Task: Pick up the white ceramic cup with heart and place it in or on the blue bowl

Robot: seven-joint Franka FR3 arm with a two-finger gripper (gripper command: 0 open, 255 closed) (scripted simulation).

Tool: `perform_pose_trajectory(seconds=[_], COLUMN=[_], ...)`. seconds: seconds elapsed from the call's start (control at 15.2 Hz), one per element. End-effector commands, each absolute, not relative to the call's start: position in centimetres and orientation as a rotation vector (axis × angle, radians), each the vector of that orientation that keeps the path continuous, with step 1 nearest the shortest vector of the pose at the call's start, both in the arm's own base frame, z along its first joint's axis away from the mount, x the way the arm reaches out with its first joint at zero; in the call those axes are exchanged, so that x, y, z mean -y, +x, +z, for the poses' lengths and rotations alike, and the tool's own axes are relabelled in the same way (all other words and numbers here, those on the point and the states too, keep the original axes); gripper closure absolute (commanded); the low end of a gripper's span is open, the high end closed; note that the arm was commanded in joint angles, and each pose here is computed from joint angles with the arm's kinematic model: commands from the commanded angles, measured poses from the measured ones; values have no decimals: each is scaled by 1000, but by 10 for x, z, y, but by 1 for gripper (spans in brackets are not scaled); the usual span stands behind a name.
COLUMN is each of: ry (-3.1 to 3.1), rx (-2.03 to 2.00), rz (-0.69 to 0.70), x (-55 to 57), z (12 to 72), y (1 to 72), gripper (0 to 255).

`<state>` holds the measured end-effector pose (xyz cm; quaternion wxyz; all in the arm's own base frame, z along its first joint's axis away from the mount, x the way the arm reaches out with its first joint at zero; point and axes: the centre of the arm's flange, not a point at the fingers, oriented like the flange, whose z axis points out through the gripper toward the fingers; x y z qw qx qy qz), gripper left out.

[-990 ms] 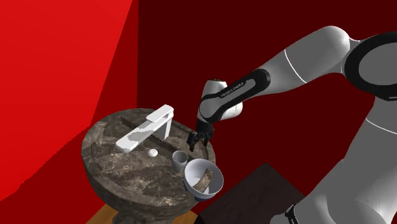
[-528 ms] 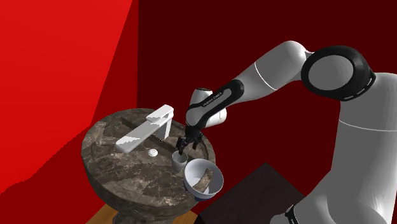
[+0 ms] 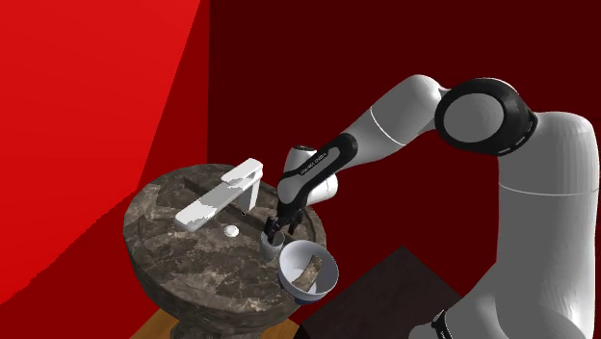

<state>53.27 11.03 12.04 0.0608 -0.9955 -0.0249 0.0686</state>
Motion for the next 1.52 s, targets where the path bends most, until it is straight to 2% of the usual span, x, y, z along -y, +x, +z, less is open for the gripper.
perform_pose_trajectory(seconds=[0.0, 0.33, 0.4, 0.99, 1.45], ry=[-3012, -3012, -3012, -3012, -3012], rx=[75, 75, 75, 75, 75], rz=[207, 207, 207, 207, 207], x=[-110, -110, -110, -110, -110], z=[119, 119, 119, 119, 156], y=[532, 532, 532, 532, 532], gripper=[0, 0, 255, 255, 255])
